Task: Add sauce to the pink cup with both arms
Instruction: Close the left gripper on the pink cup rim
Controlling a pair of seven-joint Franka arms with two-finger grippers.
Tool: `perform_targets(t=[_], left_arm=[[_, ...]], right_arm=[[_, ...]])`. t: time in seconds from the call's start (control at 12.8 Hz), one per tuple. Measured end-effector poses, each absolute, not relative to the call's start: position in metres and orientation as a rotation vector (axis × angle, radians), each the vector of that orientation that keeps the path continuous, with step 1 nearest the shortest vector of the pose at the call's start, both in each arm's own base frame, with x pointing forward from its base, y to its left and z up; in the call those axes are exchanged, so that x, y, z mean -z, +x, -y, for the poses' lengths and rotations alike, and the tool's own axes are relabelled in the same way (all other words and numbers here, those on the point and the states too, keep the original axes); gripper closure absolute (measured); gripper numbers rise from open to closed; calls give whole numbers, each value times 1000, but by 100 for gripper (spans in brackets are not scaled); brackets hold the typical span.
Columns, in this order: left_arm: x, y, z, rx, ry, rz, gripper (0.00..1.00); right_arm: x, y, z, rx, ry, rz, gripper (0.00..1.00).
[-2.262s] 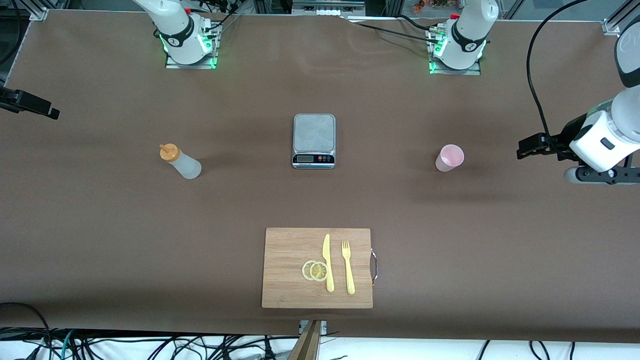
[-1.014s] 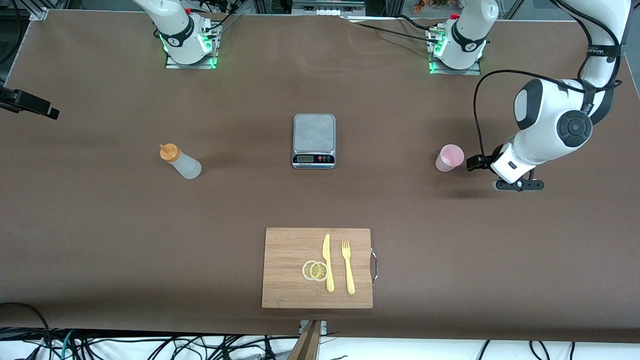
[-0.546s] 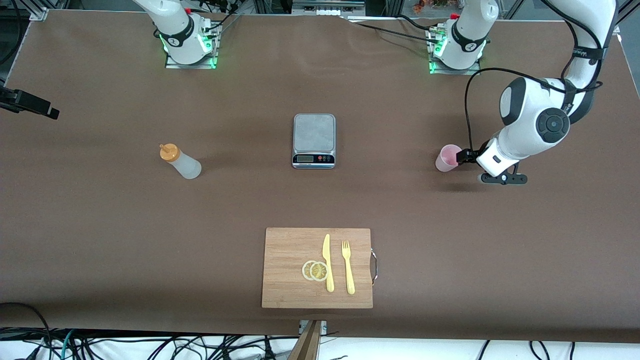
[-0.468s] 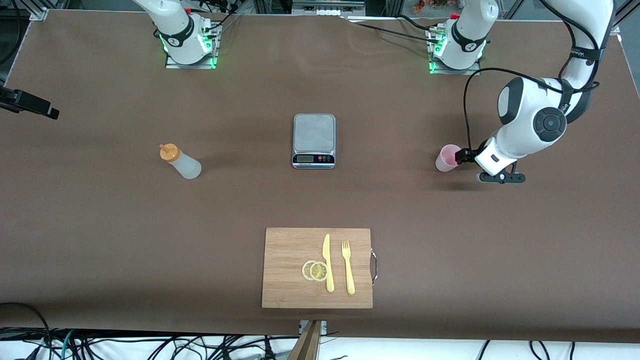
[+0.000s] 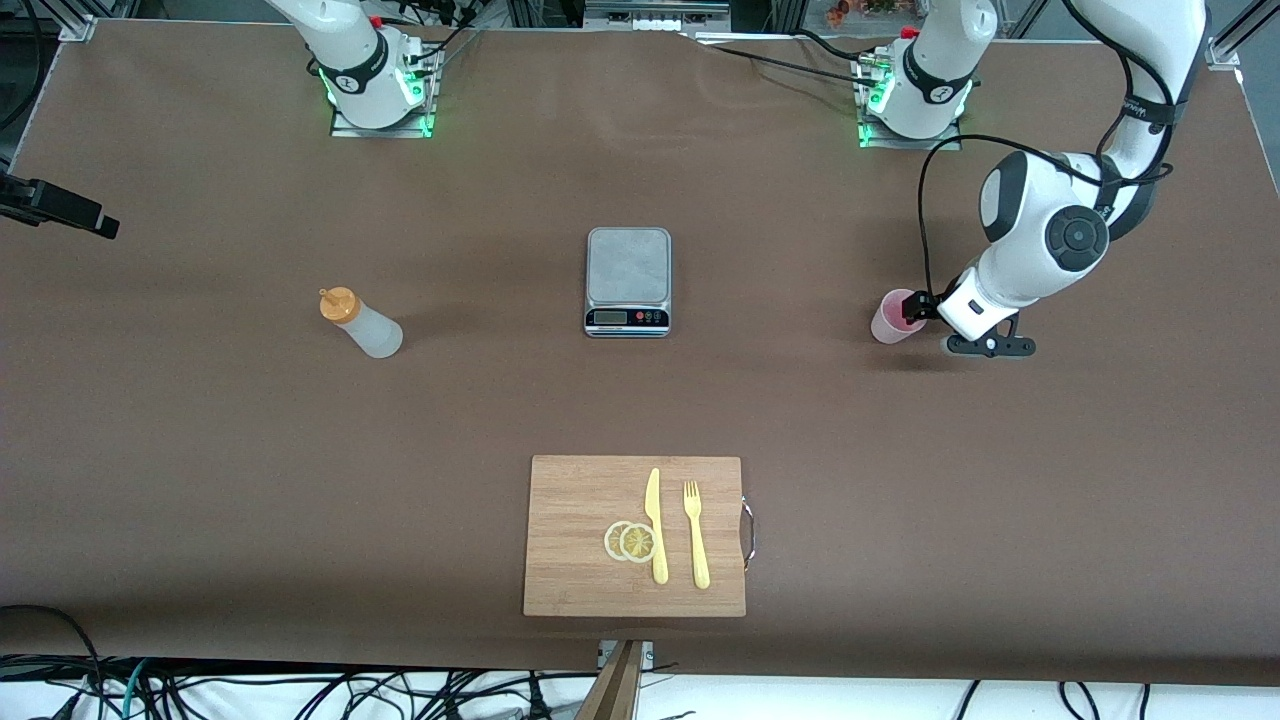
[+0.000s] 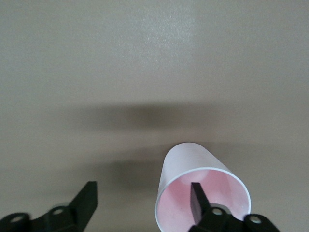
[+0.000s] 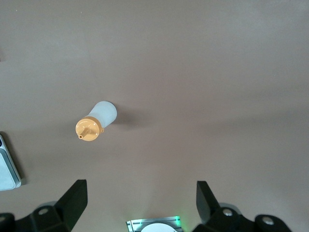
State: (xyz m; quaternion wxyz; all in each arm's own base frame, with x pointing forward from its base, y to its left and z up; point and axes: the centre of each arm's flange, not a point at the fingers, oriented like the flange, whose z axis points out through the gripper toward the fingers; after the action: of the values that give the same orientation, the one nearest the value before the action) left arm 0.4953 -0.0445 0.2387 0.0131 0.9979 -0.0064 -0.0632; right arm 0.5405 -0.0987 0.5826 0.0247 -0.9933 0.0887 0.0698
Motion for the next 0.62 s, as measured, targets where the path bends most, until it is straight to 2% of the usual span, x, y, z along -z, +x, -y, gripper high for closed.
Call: perform_targets(t=[0.08, 0.16, 0.55, 0.62], left_arm=[[-238, 494, 45, 198, 3109, 22, 25], [-238, 494, 46, 195, 3109, 24, 28], [-238, 494, 49, 194, 3109, 27, 87], [-239, 494, 49, 190, 3107, 24, 94]], right_arm=[[-583, 541, 99, -216, -3072, -274, 0], [-583, 541, 99, -215, -3071, -274, 0], [-583, 541, 98, -215, -3071, -274, 0], [-583, 541, 98, -215, -3071, -274, 0]])
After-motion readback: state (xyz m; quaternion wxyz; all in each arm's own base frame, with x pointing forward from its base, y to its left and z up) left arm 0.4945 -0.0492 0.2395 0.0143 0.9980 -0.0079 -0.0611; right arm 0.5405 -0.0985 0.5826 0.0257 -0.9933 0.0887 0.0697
